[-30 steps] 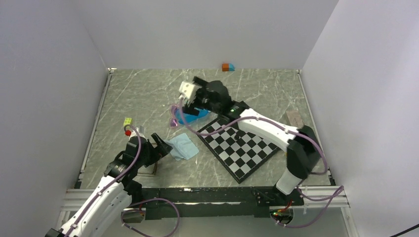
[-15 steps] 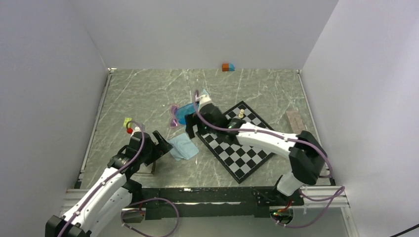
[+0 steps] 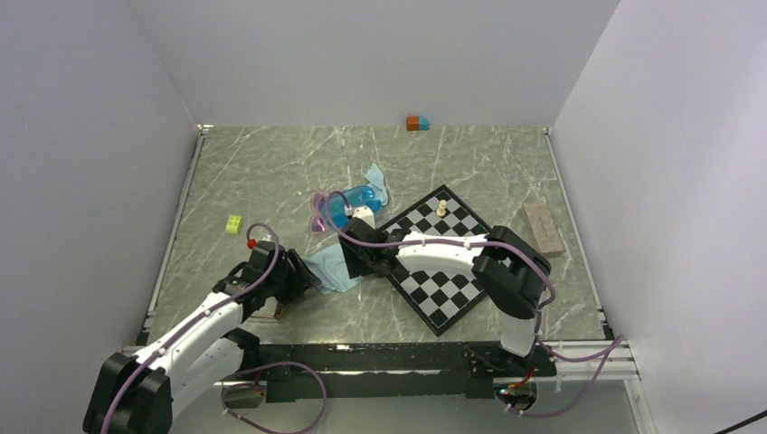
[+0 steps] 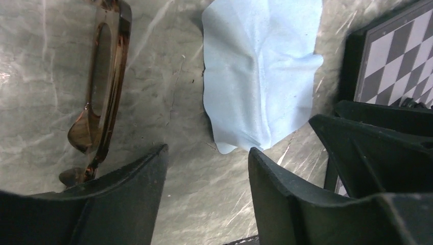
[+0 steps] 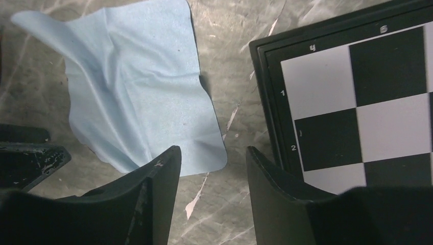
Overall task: Organize the sunglasses
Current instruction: Pick up the corner of the glasses cleaning cloth from the center of the board.
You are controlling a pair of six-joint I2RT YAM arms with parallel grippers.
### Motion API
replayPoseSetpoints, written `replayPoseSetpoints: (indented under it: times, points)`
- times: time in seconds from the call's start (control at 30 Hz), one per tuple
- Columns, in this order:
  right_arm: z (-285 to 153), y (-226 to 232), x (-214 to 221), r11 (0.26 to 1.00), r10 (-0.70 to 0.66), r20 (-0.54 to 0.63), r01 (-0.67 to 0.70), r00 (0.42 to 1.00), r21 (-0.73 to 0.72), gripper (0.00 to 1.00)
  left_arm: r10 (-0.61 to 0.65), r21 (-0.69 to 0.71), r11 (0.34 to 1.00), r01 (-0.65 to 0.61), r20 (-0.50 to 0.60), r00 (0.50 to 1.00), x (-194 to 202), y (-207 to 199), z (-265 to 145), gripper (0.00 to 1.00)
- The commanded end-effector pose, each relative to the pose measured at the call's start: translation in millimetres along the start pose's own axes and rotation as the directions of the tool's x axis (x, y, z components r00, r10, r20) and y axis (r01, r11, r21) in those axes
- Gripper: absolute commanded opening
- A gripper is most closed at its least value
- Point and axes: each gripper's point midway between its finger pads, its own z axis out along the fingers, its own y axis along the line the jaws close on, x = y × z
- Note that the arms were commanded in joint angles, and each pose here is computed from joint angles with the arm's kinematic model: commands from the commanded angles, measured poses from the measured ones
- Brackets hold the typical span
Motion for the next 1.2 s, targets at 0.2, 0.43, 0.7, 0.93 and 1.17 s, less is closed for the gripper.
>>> replayPoseSetpoints:
  times: [0.2, 0.43, 0.7, 0.93, 1.17]
  points:
    - [9.5, 14.4, 23.5, 0.999, -0.004, -0.071, 0.001, 0.997, -0.049, 0.53, 0.017, -0.015, 1.0, -0.017, -0.04, 0.999, 1.6, -9.2, 20.1, 0.56]
    - [15.1, 20.7, 27.2, 0.998, -0.028, -0.079, 0.024, 0.996, -0.06, 0.43, 0.033, -0.063, 0.997, -0.039, -0.091, 0.995, 5.9, -9.8, 35.2, 0.26]
    - [10.1, 39.5, 11.2, 0.991, -0.041, -0.025, 0.038, 0.999, -0.132, 0.0, 0.099, -0.018, 0.995, -0.101, -0.072, 0.992, 0.8, -25.7, 28.5, 0.0]
    - [-32.4, 47.7, -25.1, 0.986, -0.036, 0.066, 0.046, 0.997, -0.161, 0.0, 0.144, 0.032, 0.989, -0.144, 0.021, 0.989, -19.9, -48.9, -12.8, 0.0]
    - [-72.0, 59.3, -73.8, 0.984, -0.018, 0.177, 0.049, 0.984, -0.17, 0.0, 0.198, 0.06, 0.977, -0.204, 0.095, 0.976, -49.0, -85.0, -46.3, 0.0]
